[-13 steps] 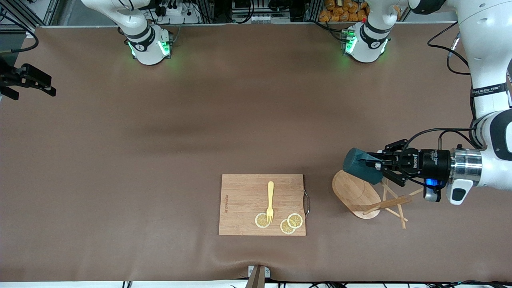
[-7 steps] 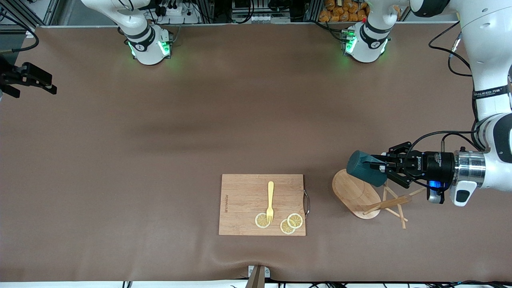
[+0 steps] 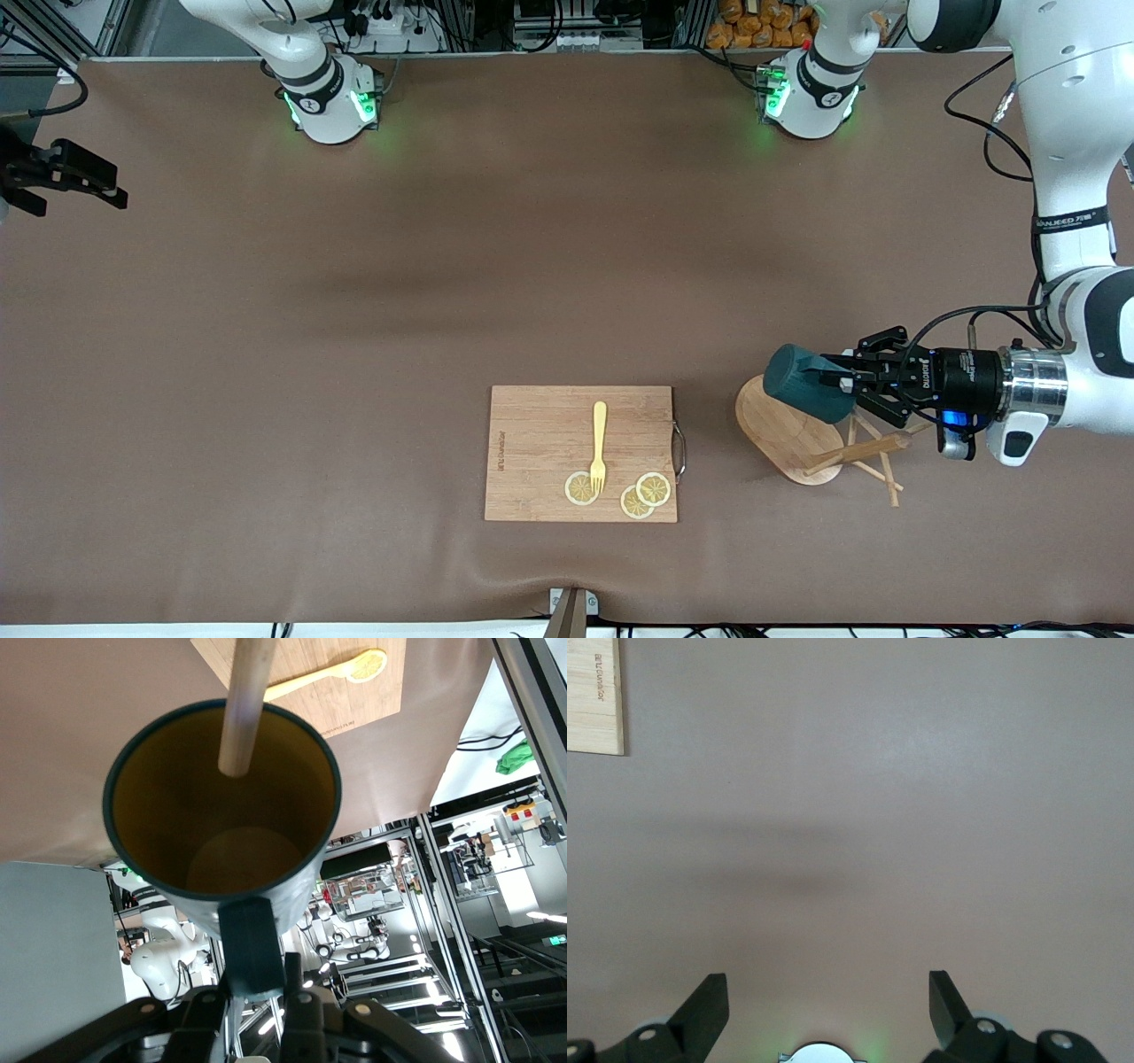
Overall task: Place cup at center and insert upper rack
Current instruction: 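Tilt the mug with the left gripper and slide it onto a peg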
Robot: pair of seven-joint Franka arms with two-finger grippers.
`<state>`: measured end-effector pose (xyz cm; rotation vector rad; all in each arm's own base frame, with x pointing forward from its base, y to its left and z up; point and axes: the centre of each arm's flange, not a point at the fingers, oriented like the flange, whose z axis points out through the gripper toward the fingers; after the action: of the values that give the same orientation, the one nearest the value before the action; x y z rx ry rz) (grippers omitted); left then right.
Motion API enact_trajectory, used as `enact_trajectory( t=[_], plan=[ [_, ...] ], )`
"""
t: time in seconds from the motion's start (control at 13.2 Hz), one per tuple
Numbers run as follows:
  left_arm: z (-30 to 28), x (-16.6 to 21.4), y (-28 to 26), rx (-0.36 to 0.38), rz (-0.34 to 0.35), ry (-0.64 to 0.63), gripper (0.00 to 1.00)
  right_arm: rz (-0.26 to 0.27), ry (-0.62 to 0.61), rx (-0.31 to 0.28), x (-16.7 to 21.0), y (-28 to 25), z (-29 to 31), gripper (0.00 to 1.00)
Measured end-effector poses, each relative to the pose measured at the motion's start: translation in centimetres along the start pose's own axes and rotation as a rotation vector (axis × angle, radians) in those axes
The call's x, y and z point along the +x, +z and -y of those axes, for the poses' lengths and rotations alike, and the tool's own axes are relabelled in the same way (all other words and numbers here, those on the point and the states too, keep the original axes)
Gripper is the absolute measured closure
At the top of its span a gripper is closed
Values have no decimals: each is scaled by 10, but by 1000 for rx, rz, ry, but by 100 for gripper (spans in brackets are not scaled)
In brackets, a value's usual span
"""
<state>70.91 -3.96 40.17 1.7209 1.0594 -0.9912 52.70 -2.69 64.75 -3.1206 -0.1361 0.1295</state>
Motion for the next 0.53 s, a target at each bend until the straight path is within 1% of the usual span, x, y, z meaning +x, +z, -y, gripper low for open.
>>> enact_trajectory(
  t=[0.15, 0.3, 0.53],
  plan=[
    [0, 0, -4, -16, 11, 1, 79, 0, 0, 0, 0, 0, 0, 0],
    [0, 4, -14, -53, 34, -1, 79, 1, 1, 0, 0, 0, 0, 0],
    [4, 15, -20, -64, 48, 5, 79, 4, 1, 0, 0, 1, 0, 0]
  ],
)
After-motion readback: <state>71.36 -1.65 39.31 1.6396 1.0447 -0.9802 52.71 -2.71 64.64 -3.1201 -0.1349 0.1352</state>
